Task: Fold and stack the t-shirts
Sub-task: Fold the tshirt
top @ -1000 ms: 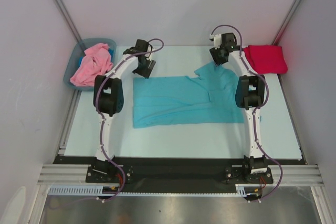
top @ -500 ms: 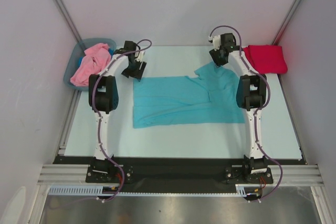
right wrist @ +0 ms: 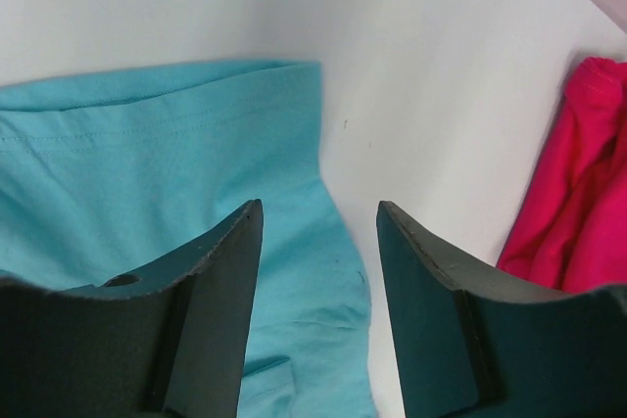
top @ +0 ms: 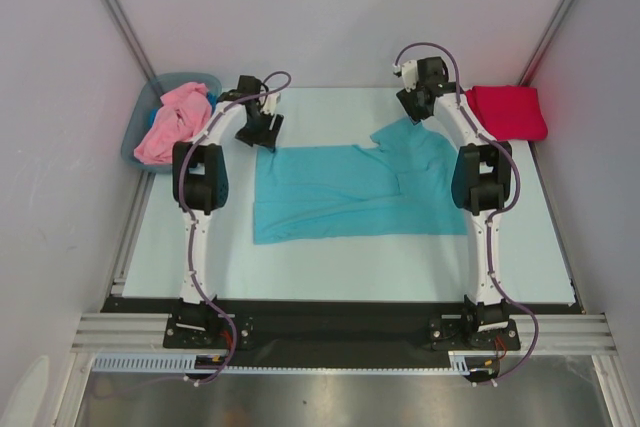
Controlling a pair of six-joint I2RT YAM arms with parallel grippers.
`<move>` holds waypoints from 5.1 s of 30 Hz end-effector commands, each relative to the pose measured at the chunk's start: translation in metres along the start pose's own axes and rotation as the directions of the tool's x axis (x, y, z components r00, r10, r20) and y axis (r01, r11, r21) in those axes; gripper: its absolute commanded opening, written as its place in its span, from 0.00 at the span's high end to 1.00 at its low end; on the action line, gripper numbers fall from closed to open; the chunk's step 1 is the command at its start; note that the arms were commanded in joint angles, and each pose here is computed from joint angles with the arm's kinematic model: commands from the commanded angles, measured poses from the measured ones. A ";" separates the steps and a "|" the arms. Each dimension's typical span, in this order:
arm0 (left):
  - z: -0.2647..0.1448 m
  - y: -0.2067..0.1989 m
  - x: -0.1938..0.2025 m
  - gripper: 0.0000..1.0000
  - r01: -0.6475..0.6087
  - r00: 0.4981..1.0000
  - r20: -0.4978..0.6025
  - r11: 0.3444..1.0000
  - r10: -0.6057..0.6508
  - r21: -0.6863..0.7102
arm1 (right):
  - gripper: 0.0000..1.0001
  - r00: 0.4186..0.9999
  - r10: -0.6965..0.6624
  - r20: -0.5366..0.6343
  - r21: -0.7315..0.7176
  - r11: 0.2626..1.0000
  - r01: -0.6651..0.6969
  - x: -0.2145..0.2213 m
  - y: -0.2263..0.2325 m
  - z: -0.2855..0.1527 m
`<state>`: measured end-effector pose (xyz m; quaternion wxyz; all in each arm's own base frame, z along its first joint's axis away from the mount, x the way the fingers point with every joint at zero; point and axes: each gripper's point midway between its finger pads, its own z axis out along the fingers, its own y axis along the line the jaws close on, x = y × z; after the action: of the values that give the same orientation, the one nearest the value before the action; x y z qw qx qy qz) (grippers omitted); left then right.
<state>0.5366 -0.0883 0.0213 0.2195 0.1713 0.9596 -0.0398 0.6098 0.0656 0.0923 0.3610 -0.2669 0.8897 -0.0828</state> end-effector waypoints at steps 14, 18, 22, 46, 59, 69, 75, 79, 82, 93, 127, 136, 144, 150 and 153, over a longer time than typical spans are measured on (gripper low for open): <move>0.008 -0.017 -0.009 0.79 -0.027 0.999 0.031 0.996 0.024 0.090 | 0.44 0.996 -0.037 0.079 0.078 0.996 0.031 -0.035 -0.022 -0.038; 0.006 -0.014 -0.008 1.00 -0.024 0.999 0.025 0.997 0.023 0.069 | 0.44 0.996 -0.036 0.077 0.076 0.997 0.030 -0.034 -0.021 -0.036; 0.004 -0.009 -0.005 1.00 -0.025 1.000 0.017 0.999 0.024 0.045 | 0.44 0.996 -0.040 0.075 0.070 0.997 0.035 -0.033 -0.019 -0.032; -0.102 0.009 -0.011 1.00 -0.165 0.983 0.064 0.983 0.171 -0.085 | 0.42 0.990 0.116 0.078 -0.020 0.993 -0.115 0.007 -0.018 0.051; -0.099 -0.010 -0.018 1.00 -0.237 0.968 0.056 0.967 0.243 -0.091 | 0.45 0.987 0.137 0.085 -0.070 0.989 -0.131 0.009 -0.015 0.049; -0.099 -0.004 -0.014 1.00 -0.258 0.964 0.030 0.959 0.263 -0.120 | 0.34 0.975 0.186 0.123 -0.156 0.974 -0.166 -0.010 0.010 0.045; -0.101 -0.003 -0.013 1.00 -0.265 0.963 0.023 0.956 0.270 -0.124 | 0.33 0.973 0.211 0.091 -0.154 0.968 -0.196 0.005 0.014 0.066; -0.102 -0.002 -0.009 1.00 -0.279 0.959 0.008 0.952 0.282 -0.127 | 0.32 0.970 0.221 0.098 -0.156 0.966 -0.205 0.006 0.012 0.072; -0.104 -0.001 -0.008 1.00 -0.284 0.958 0.005 0.950 0.287 -0.129 | 0.32 0.970 0.219 0.108 -0.158 0.967 -0.201 0.004 0.011 0.075; -0.104 -0.003 -0.008 1.00 -0.294 0.955 -0.004 0.947 0.296 -0.131 | 0.51 0.967 0.236 0.092 -0.201 0.956 -0.215 0.010 0.022 0.082; -0.105 -0.001 0.006 1.00 -0.352 0.935 -0.022 0.923 0.353 -0.157 | 1.00 0.988 0.121 0.093 -0.116 0.987 -0.109 0.003 -0.049 -0.044; -0.106 -0.004 0.007 1.00 -0.345 0.936 0.007 0.925 0.351 -0.158 | 1.00 0.995 0.061 0.077 -0.162 0.986 -0.048 0.009 -0.040 -0.067; -0.112 0.005 0.010 1.00 -0.372 0.924 0.008 0.907 0.381 -0.199 | 1.00 0.998 0.042 0.043 -0.202 0.979 -0.033 0.018 -0.033 -0.076; -0.112 0.010 0.017 1.00 -0.380 0.922 -0.006 0.903 0.387 -0.201 | 1.00 0.999 0.045 0.025 -0.210 0.977 -0.039 0.026 -0.044 -0.093; -0.112 0.011 0.019 1.00 -0.375 0.924 -0.005 0.905 0.382 -0.199 | 1.00 0.999 0.050 0.019 -0.215 0.975 -0.045 0.027 -0.048 -0.100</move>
<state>0.4725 -0.0654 0.0774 0.2142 0.3343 0.9148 0.0740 0.5485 0.0158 0.1084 0.3029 -0.2794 0.9104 0.0375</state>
